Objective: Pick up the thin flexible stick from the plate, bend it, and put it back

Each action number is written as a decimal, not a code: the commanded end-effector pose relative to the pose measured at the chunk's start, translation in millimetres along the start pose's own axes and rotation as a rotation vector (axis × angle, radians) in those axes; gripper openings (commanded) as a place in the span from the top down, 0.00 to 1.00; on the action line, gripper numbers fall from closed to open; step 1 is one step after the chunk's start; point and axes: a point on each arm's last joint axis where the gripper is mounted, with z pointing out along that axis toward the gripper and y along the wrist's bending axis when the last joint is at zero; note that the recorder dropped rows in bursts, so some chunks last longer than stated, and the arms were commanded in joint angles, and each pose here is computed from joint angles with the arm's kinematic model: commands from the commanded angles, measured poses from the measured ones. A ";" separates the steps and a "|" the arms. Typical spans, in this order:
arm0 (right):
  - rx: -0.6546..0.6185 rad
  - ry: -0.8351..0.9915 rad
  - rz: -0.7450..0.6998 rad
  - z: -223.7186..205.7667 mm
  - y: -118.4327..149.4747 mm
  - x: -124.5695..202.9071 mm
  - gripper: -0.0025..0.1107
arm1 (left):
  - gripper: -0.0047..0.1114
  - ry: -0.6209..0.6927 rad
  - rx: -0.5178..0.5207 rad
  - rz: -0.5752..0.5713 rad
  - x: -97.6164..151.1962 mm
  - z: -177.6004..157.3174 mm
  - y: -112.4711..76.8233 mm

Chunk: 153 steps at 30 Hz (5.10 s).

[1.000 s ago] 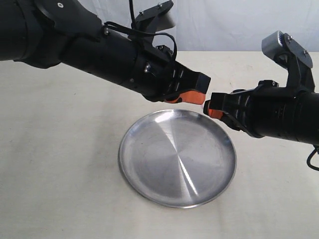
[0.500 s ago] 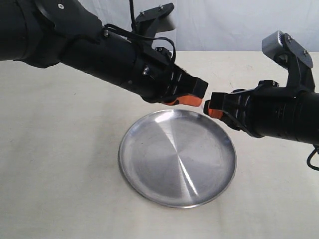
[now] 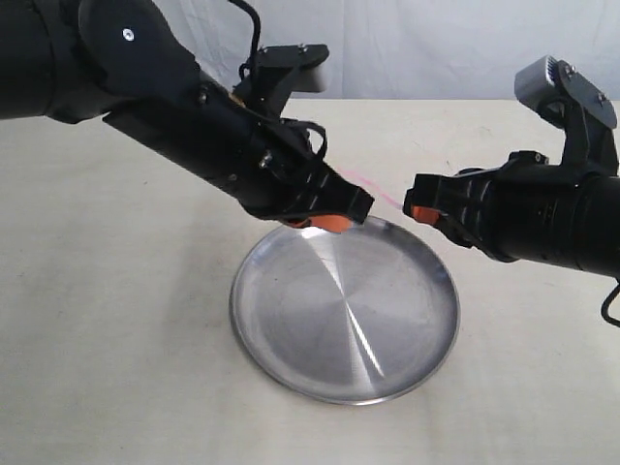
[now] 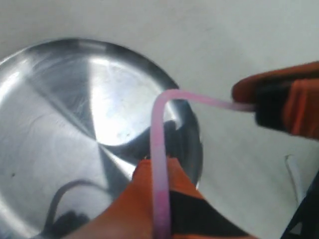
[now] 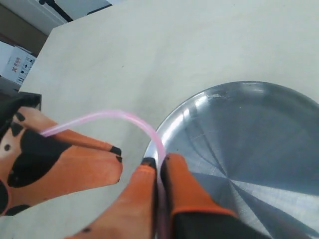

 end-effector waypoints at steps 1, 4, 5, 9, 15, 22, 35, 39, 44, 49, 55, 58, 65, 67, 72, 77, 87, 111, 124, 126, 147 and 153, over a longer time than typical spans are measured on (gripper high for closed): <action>-0.006 -0.015 -0.017 -1.2 3.6 -3.3 0.99 | 0.96 0.095 -0.092 -0.007 9.3 4.4 8.0; -0.004 -0.016 -0.019 -1.2 3.4 -3.4 0.99 | 0.96 0.129 -0.129 0.012 12.2 3.7 11.4; 0.002 -0.018 -0.025 -1.2 2.9 -3.6 0.99 | 0.96 0.143 -0.144 0.022 13.4 3.3 12.9; 0.046 -0.038 -0.059 -1.4 -1.0 -5.5 0.99 | 0.96 0.189 -0.214 0.017 16.7 -4.0 22.6; 0.062 -0.044 -0.060 -0.7 -2.7 -6.1 0.99 | 0.84 0.168 -0.242 -0.011 14.0 -27.9 33.8; 0.073 -0.029 -0.056 3.3 -5.1 -4.6 0.99 | 0.56 0.203 -0.239 0.006 17.3 -35.6 33.7; 0.091 -0.011 -0.092 6.8 -7.9 -3.0 0.99 | 0.50 0.266 -0.388 0.027 22.0 -41.0 46.5; 0.110 0.050 -0.124 17.7 -14.0 3.2 0.99 | 0.50 0.265 -0.408 0.028 21.9 -41.7 48.2; 0.154 0.151 -0.127 38.0 -27.2 15.4 0.99 | 0.50 0.265 -0.407 0.027 21.9 -41.7 48.1; 0.199 0.203 -0.133 50.3 -37.9 23.2 0.99 | 0.50 0.265 -0.407 0.027 21.9 -41.7 48.1; 0.238 0.215 -0.179 55.8 -44.6 24.9 0.96 | 0.50 0.282 -0.409 0.024 23.4 -42.2 48.2; 0.246 0.228 -0.180 60.6 -46.6 25.4 0.84 | 0.50 0.285 -0.410 0.024 23.7 -43.7 47.7; 0.231 0.243 -0.179 69.5 -45.4 22.2 0.55 | 0.50 0.273 -0.408 0.025 24.2 -54.2 43.1; 0.230 0.239 -0.180 69.9 -44.7 20.8 0.50 | 0.50 0.274 -0.410 0.026 25.3 -57.4 42.0; 0.209 0.186 -0.206 59.1 -36.9 11.9 0.54 | 0.50 0.256 -0.411 0.018 40.6 -66.0 39.9; 0.109 0.075 -0.311 24.9 -11.2 -5.5 0.99 | 0.79 0.088 -0.407 -0.034 61.8 -93.7 30.1; 0.134 0.159 -0.373 -27.6 1.5 0.3 0.99 | 0.96 -0.361 -0.315 -0.020 93.0 -140.8 10.3; 0.200 0.084 -0.371 -53.5 -14.6 24.8 0.99 | 0.96 -0.669 -0.296 0.038 167.2 -115.3 32.4; 0.195 0.081 -0.358 -53.4 -14.1 24.7 0.99 | 0.96 -0.661 -0.301 0.051 167.6 -115.0 32.5; 0.195 0.081 -0.358 -53.4 -14.1 24.7 0.99 | 0.96 -0.661 -0.301 0.051 167.6 -115.0 32.5; 0.321 -0.446 -0.434 -163.2 -13.5 43.3 0.99 | 0.96 -0.663 -0.301 0.053 167.5 -115.1 32.4; 0.331 -0.426 -0.439 -163.5 -24.1 70.9 0.99 | 0.96 -0.663 -0.301 0.053 167.5 -115.1 32.4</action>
